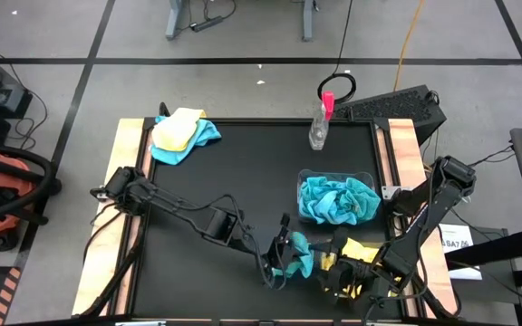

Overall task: Sort microfiber towel by color & place in baskets
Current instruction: Put the blue towel into the top transparent bin

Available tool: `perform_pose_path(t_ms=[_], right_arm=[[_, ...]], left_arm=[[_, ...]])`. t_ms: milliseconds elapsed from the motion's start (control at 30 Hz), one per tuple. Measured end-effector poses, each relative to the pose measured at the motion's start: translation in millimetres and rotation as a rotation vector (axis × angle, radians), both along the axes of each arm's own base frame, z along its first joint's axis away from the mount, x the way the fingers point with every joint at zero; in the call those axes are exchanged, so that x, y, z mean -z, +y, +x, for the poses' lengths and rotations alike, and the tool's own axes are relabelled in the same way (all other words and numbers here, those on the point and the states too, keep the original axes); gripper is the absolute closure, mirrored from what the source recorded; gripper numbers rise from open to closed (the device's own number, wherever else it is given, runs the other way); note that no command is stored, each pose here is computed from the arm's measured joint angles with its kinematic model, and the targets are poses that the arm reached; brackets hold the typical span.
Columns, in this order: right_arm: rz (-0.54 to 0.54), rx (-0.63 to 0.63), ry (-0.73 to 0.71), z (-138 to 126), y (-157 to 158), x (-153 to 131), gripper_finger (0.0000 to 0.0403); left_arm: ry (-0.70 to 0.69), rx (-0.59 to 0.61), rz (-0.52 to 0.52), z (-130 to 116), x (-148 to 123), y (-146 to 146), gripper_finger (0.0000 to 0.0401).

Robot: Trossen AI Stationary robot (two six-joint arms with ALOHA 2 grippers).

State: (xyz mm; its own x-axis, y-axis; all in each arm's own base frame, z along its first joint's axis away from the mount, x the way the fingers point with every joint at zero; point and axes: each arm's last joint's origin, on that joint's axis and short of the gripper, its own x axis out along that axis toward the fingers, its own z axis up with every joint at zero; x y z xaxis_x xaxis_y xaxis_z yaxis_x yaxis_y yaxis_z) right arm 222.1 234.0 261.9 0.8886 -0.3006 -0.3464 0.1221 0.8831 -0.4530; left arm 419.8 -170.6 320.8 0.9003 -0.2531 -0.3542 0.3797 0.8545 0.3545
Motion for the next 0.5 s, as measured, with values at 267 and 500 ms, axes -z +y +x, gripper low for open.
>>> perform_pose_path(t_ms=[267, 500], right_arm=[[-0.008, 0.03, -0.051, 3.1, 0.1, -4.0, 0.0145], [-0.014, 0.042, -0.074, 5.1, 0.0, -6.2, 0.0145]], left_arm=[[-0.02, 0.041, -0.017, -1.0, -3.3, -5.1, 0.0398], [-0.043, 0.069, -0.033, -0.9, -6.0, -7.2, 0.0398]])
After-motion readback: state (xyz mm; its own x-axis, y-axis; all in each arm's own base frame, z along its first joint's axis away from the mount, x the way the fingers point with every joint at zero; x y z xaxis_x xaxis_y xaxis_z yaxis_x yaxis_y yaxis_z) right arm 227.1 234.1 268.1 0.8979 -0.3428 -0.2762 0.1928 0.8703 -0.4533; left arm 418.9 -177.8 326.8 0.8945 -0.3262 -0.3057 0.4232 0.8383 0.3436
